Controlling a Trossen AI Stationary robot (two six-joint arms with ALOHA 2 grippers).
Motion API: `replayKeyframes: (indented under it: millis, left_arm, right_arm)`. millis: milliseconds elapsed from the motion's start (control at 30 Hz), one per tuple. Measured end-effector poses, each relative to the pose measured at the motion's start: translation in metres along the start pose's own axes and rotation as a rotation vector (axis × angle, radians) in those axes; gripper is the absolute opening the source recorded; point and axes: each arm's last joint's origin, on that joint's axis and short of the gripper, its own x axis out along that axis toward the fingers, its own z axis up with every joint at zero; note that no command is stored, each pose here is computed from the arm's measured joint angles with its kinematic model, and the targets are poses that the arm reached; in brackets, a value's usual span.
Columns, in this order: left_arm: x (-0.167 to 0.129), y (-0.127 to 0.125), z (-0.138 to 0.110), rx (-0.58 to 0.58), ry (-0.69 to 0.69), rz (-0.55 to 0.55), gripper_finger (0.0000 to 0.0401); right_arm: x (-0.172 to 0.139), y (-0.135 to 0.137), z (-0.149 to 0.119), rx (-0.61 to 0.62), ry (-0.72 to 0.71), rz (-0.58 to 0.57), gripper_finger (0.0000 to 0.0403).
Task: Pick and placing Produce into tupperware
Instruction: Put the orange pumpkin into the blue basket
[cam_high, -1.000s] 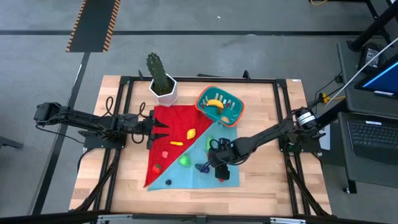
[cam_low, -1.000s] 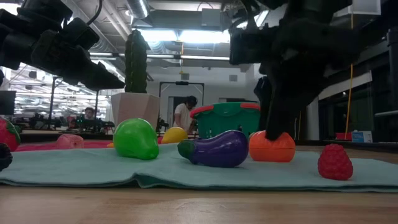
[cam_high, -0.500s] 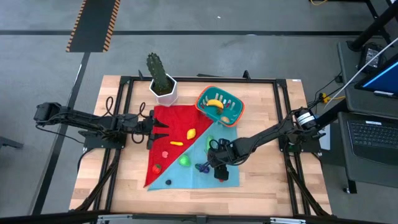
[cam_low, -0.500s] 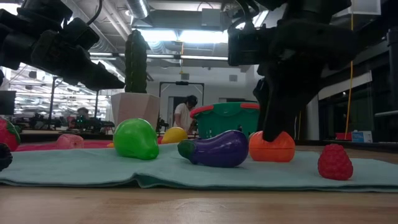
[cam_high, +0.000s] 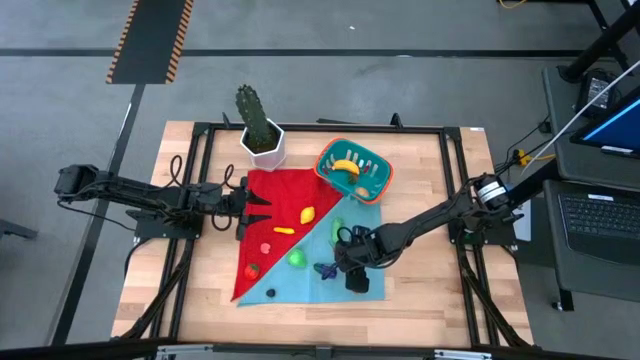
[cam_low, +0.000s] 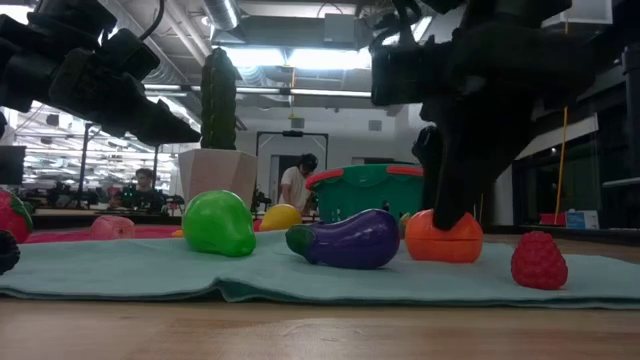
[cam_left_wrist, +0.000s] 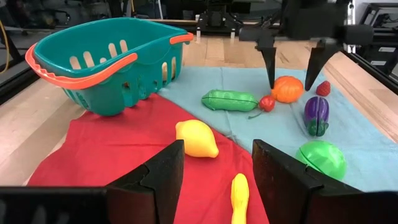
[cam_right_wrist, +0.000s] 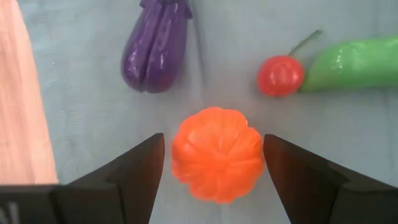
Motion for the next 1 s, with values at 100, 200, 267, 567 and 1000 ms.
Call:
replayKeyframes:
  millis: [100,200,267,567,1000]
  left_arm:
    - [0.000,0.000,0.000,0.000,0.001,0.000,0.0179]
    - [0.000,0.000,-0.001,0.000,0.006,0.000,0.0179]
    - [0.000,0.000,-0.001,0.000,0.007,0.000,0.0179]
    - [0.000,0.000,-0.001,0.000,0.008,0.000,0.0179]
    - [0.000,0.000,-0.001,-0.002,0.008,0.000,0.0179]
  right_arm:
    - [0.012,-0.003,-0.007,0.001,0.038,-0.015,0.0274]
    - [0.017,-0.003,-0.008,-0.003,0.042,-0.018,0.0274]
    - [0.017,-0.003,-0.008,-0.003,0.041,-0.021,0.0274]
    - [0.016,-0.002,-0.007,-0.002,0.032,-0.009,0.0274]
    - [0.015,-0.003,-0.007,0.024,0.036,-0.010,0.0247]
